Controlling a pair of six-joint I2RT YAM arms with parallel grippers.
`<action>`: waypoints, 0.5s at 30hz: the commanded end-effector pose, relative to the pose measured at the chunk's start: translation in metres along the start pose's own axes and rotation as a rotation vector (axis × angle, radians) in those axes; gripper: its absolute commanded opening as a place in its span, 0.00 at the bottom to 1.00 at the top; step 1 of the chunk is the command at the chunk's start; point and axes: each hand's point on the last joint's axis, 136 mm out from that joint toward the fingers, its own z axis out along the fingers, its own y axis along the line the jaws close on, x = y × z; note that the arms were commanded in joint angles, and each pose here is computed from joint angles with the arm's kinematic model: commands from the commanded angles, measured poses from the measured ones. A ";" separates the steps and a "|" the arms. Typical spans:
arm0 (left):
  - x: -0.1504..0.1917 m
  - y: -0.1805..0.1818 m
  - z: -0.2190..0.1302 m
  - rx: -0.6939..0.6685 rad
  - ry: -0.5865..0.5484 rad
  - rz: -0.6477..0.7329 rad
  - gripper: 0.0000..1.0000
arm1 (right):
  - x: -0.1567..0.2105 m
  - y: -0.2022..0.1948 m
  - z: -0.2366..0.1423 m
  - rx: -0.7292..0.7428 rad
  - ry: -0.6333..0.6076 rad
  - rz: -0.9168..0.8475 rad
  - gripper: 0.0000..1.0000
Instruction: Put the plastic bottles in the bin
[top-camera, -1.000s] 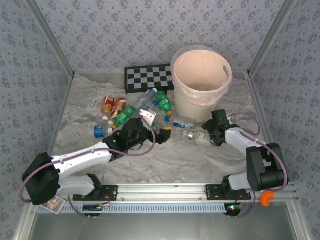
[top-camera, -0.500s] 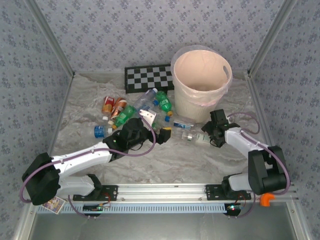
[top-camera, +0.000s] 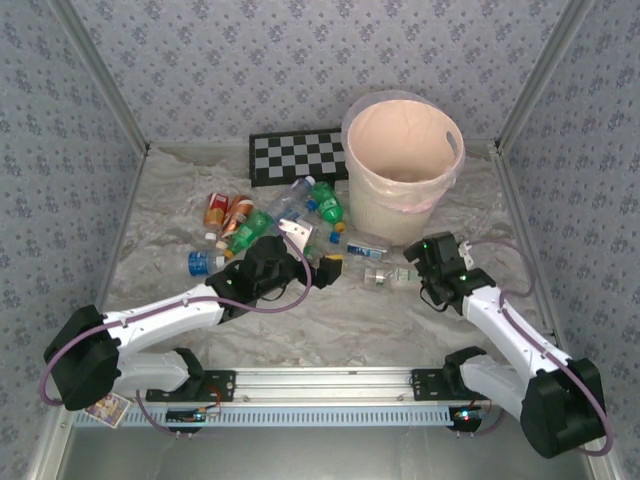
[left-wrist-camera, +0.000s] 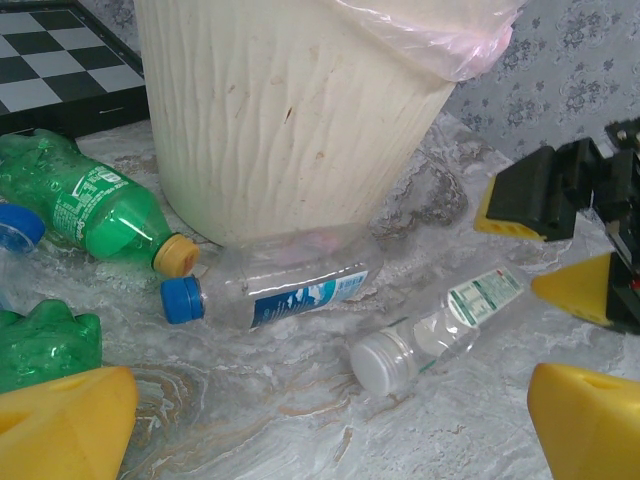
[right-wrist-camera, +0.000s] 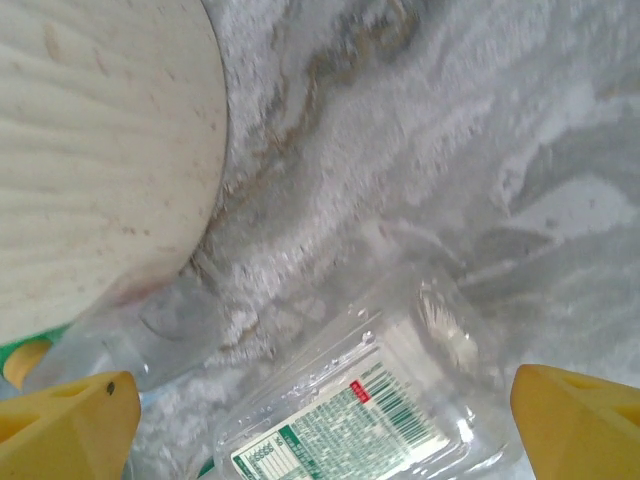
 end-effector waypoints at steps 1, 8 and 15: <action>-0.009 -0.009 0.000 0.032 -0.025 0.001 1.00 | 0.009 -0.010 0.000 0.010 -0.007 0.129 1.00; -0.009 -0.010 0.001 0.037 -0.024 -0.002 1.00 | 0.024 0.000 0.007 -0.021 0.028 0.152 0.99; -0.011 -0.010 -0.001 0.035 -0.028 0.001 1.00 | 0.026 0.006 0.020 -0.002 0.034 0.148 0.97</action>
